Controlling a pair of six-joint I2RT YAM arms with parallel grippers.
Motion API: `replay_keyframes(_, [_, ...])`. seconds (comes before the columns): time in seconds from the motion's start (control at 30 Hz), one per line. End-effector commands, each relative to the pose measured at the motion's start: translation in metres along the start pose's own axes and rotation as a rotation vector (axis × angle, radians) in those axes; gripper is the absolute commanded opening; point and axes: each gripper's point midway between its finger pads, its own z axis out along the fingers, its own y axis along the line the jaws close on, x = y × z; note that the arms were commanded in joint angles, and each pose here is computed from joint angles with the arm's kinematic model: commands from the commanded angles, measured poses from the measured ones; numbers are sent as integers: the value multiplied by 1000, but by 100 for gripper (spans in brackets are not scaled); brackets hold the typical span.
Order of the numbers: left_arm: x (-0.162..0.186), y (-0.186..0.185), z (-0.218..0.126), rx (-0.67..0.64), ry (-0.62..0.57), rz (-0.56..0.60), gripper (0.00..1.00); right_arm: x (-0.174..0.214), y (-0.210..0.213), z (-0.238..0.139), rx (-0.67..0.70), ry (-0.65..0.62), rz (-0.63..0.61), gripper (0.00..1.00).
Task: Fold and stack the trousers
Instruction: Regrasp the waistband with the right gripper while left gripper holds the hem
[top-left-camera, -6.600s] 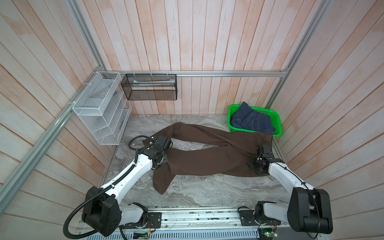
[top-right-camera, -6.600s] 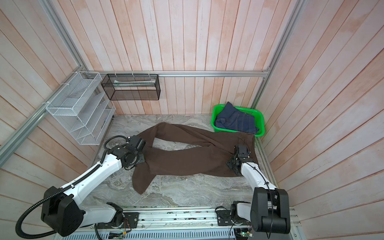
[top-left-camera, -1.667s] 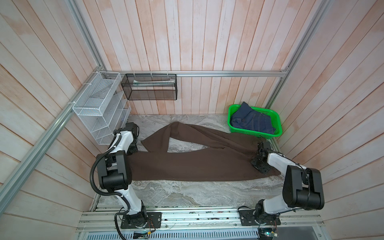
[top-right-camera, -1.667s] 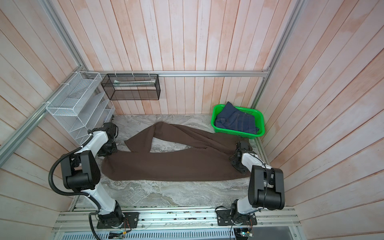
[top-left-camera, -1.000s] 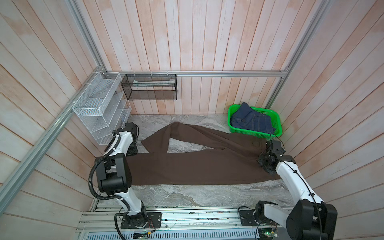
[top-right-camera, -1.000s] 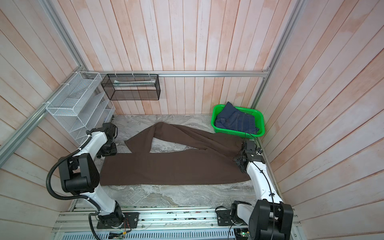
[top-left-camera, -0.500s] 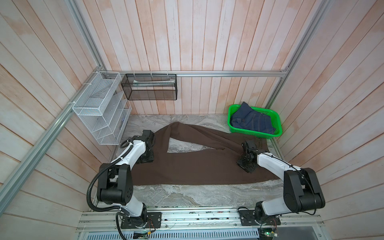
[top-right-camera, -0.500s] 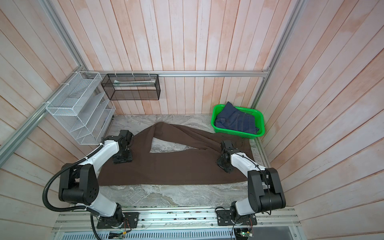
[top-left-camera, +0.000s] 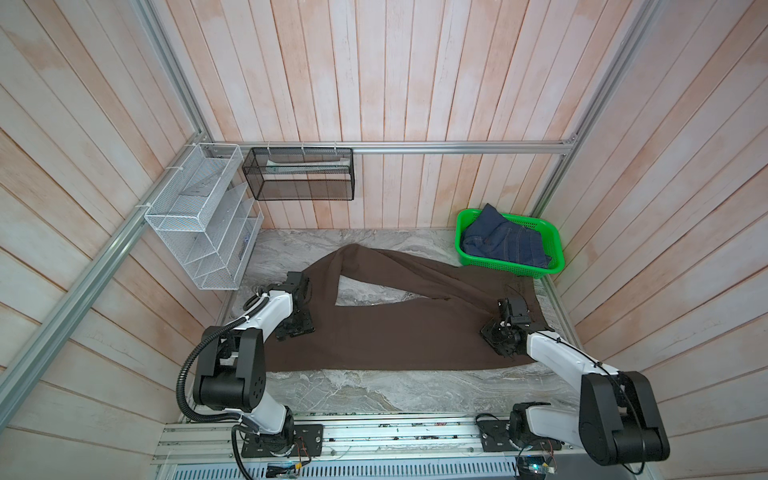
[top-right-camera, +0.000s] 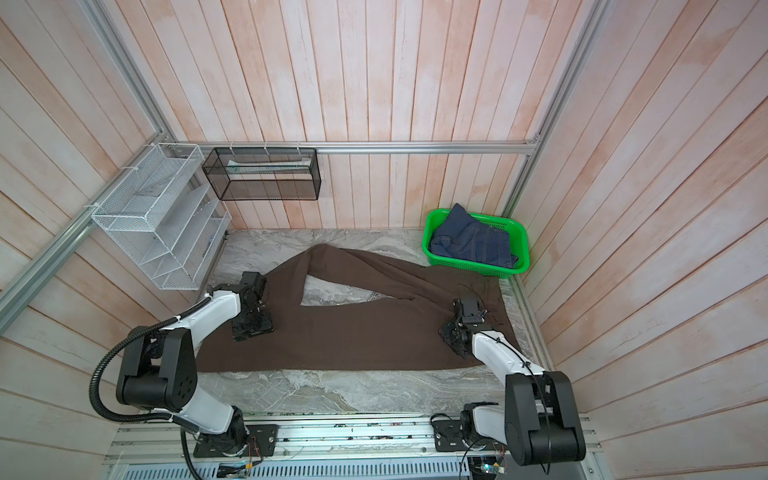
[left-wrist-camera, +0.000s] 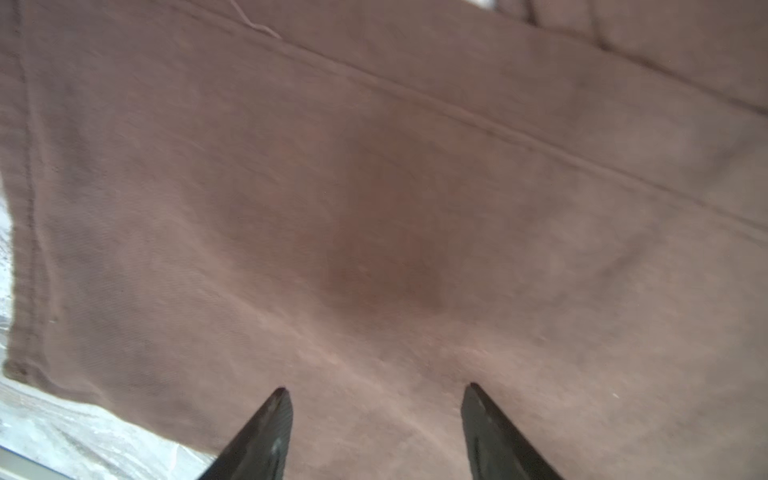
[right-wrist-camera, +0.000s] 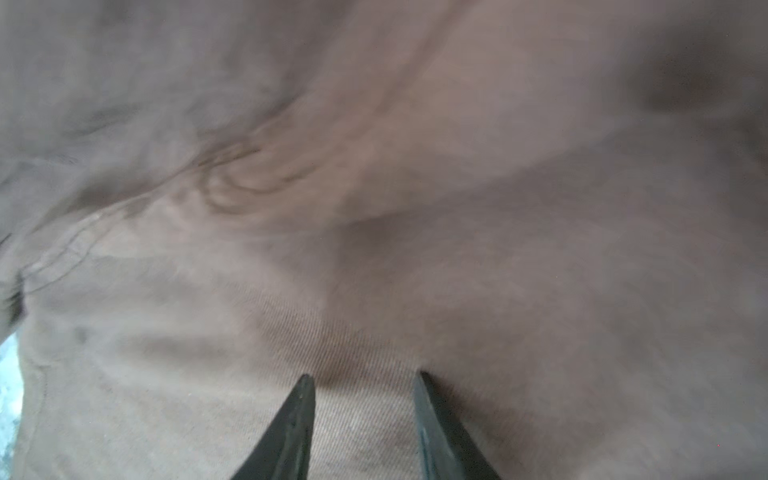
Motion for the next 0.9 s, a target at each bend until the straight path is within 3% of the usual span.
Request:
replay_keyframes(0.0, [-13,6,-19,-6,-70,-27,69,25,-55,-13,206,78,8,44])
replay_keyframes(0.23, [-60,-1,-63,75,-206,-81,72,-25,16,-37,61,-9,-13,43])
replay_keyframes(0.43, [-89,-10,-48,169,-189,-154,72,-47,45,-10,79,2,-44,42])
replay_keyframes(0.67, [-98,-18,-14,195,-136,-188,69,-19,6,33,204,99,-70,42])
replay_keyframes(0.87, [-105,-18,-6,178,-131,-187,69,12,-42,26,296,137,-76,42])
